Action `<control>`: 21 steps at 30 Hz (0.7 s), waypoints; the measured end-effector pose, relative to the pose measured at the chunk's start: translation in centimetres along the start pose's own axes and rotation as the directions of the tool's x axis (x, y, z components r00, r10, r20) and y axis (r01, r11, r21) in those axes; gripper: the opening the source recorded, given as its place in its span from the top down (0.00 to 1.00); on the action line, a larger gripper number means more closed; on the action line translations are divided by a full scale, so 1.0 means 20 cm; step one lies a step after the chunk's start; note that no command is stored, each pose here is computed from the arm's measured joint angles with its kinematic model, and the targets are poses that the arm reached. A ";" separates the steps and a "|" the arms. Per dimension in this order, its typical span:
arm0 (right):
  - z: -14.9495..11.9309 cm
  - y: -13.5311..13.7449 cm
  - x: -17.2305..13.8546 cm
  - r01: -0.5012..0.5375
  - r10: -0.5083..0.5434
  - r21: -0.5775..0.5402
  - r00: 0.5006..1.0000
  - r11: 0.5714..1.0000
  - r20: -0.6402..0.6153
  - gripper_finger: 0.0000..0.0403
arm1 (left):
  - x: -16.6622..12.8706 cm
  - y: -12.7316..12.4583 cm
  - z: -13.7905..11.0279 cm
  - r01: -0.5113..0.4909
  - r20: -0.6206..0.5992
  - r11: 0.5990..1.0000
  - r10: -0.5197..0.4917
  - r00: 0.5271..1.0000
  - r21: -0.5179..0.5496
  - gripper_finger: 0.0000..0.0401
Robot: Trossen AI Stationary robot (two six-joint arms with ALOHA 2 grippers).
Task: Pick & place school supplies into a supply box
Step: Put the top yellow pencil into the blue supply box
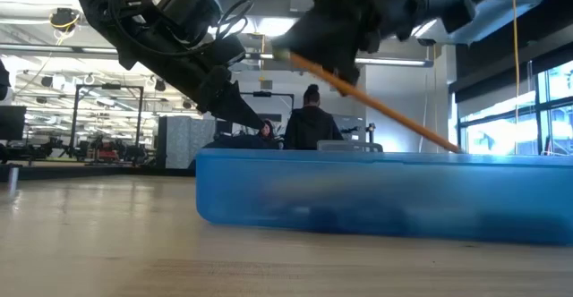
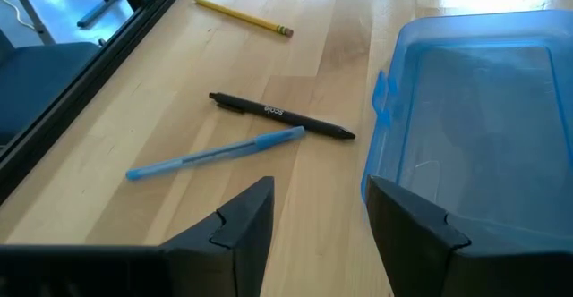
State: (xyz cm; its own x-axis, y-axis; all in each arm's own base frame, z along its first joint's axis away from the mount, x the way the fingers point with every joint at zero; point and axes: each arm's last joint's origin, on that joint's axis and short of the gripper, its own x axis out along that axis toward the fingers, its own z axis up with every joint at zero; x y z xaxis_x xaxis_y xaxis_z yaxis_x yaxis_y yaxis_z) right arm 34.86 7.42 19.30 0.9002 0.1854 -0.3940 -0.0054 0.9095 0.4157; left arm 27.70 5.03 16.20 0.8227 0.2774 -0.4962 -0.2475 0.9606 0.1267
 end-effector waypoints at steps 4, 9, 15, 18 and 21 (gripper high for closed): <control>-0.07 -0.04 0.05 0.032 -0.030 0.025 0.998 0.999 -0.059 0.89 | 0.00 0.00 0.00 0.000 0.000 1.000 0.000 1.000 0.000 0.58; -0.13 -0.06 0.09 0.026 -0.023 0.025 0.992 0.999 -0.124 0.89 | 0.00 0.00 0.00 0.000 0.000 1.000 0.000 1.000 0.000 0.57; -0.17 -0.08 0.10 0.035 -0.030 0.022 0.981 0.999 -0.192 0.89 | 0.00 0.00 0.00 0.001 0.000 1.000 -0.001 1.000 0.000 0.58; -0.18 -0.08 0.10 0.043 -0.038 0.020 0.977 0.999 -0.208 0.89 | 0.00 0.00 0.00 0.002 0.000 1.000 -0.002 1.000 -0.001 0.57; -0.18 -0.08 0.10 0.042 -0.037 0.020 0.978 0.999 -0.208 0.89 | 0.00 0.00 0.00 0.002 0.000 1.000 -0.002 1.000 0.000 0.58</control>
State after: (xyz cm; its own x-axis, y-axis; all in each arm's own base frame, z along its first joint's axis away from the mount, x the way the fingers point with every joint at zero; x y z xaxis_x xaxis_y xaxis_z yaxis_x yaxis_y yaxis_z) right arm 35.11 7.66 14.86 0.7897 0.2250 -0.5707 0.0409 0.9089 0.4149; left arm 27.70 5.02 16.20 0.8232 0.2756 -0.4963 -0.2462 0.9611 0.1254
